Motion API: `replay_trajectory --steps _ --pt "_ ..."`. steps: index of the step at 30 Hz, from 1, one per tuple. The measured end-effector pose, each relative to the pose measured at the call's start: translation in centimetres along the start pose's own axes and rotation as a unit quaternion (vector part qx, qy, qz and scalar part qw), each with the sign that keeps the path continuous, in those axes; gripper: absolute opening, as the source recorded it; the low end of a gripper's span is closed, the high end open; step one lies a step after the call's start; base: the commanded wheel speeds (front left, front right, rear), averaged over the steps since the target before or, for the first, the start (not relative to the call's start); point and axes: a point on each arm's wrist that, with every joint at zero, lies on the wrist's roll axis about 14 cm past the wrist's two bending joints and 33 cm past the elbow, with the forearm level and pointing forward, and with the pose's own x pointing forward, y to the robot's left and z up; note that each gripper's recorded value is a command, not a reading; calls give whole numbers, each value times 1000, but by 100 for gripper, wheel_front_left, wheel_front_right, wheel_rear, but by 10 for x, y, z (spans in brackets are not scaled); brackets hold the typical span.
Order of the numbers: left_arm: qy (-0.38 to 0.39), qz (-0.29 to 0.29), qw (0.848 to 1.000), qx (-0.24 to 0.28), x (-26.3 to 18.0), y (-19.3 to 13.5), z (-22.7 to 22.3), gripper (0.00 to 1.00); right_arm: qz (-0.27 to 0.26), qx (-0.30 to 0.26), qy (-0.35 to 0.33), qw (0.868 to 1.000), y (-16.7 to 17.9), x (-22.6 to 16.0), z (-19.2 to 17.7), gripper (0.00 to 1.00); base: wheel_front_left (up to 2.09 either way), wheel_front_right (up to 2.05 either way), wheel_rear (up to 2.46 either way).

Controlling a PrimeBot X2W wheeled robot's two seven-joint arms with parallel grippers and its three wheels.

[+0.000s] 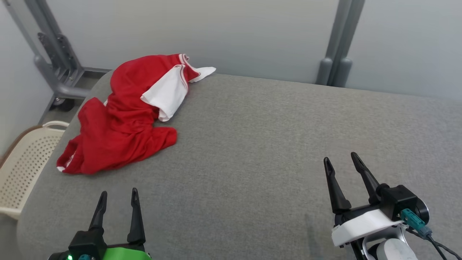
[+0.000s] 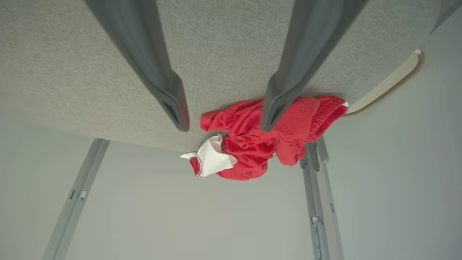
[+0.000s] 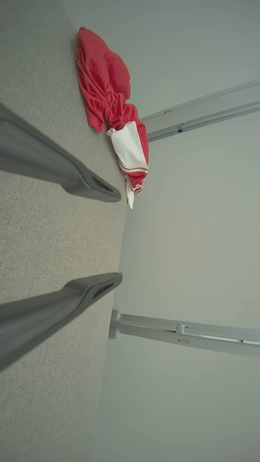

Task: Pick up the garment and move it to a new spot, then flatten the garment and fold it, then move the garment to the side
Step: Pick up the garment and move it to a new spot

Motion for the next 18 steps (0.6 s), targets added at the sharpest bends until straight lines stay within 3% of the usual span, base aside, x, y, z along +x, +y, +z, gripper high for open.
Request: replay_trajectory --steps 10,18 --pt "-9 64 998 3 -27 40 8 100 74 18 9 997 48 21 -10 100 0 0 0" --pt "-12 87 996 -1 -41 52 9 100 99 21 8 995 65 26 -9 100 0 0 0"
